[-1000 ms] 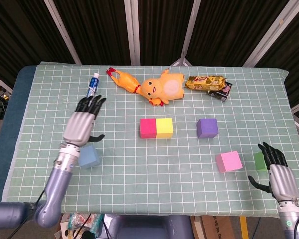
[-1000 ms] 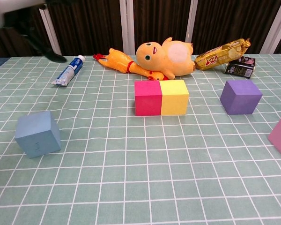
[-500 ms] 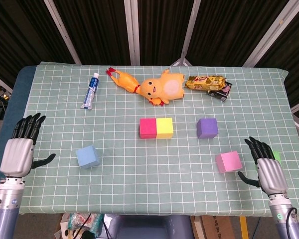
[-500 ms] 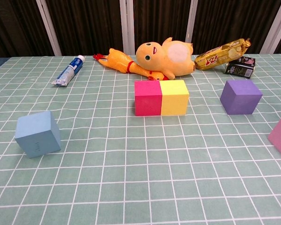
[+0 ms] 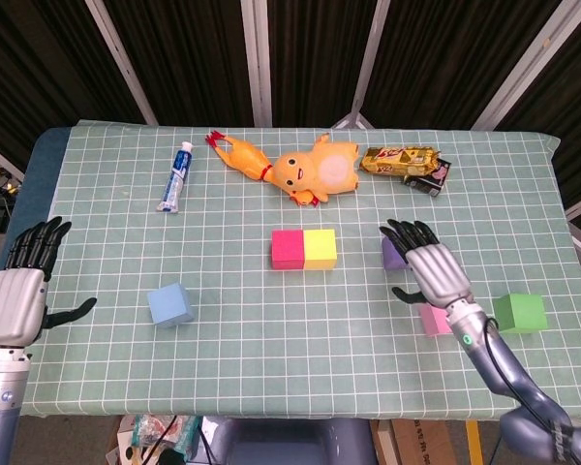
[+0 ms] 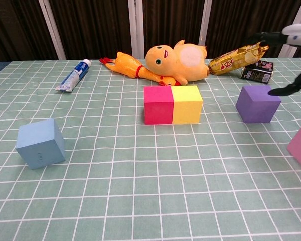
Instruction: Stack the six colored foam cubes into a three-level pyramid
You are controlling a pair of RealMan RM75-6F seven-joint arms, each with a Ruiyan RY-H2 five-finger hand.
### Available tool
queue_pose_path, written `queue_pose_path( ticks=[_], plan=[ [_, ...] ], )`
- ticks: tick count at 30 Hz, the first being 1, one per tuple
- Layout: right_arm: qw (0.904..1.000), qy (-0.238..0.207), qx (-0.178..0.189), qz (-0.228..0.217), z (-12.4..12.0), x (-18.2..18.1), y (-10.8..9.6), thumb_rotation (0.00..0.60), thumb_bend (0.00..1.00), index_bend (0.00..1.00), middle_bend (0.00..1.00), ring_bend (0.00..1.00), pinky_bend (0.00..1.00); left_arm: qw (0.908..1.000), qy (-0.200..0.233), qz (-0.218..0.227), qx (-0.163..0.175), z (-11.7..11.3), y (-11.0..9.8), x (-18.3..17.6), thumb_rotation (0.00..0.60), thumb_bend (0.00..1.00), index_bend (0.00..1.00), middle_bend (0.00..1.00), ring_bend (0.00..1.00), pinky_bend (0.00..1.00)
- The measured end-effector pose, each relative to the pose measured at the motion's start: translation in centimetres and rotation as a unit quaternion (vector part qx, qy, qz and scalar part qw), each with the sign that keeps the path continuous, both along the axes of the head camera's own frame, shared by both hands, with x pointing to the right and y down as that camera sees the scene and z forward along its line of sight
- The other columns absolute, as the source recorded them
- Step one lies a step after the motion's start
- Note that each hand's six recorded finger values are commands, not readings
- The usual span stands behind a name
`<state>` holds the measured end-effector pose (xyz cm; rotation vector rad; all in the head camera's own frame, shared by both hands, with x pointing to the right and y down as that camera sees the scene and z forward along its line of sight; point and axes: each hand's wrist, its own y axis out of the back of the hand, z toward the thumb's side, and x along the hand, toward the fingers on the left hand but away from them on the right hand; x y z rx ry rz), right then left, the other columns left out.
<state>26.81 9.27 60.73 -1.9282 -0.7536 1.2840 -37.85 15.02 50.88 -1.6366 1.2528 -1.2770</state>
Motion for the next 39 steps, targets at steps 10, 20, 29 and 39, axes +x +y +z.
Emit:
queue_pose_path(
  ticks=[10, 20, 29, 39],
  plan=[
    [0.9988, 0.039, -0.027, 0.013, 4.4, -1.0, -4.0, 0.6, 0.27, 0.0, 0.04, 0.0, 0.0, 0.9999, 0.005, -0.011, 0.001, -0.2, -0.4, -0.5, 0.6, 0.11, 0.0, 0.02, 0.0, 0.02],
    [0.9931, 0.092, -0.072, 0.001, 7.7, 0.1, -3.3, 0.6, 0.27, 0.0, 0.14, 0.0, 0.0, 0.9999, 0.006, -0.013, 0.002, -0.2, -0.6, -0.6, 0.6, 0.11, 0.0, 0.02, 0.0, 0.02],
    [0.9908, 0.112, -0.073, 0.021, 8.9, 1.3, -4.0, 0.6, 0.27, 0.0, 0.22, 0.05, 0.0, 0.9998, 0.009, -0.014, -0.007, 0.2, -0.5, -0.6, 0.6, 0.11, 0.0, 0.02, 0.0, 0.02],
    [0.9874, 0.138, -0.074, 0.023, 9.6, 2.8, -4.1, 0.6, 0.27, 0.0, 0.29, 0.11, 0.0, 0.9998, 0.012, -0.013, -0.006, 0.2, -0.5, -0.4, 0.6, 0.11, 0.0, 0.02, 0.0, 0.02]
  ],
)
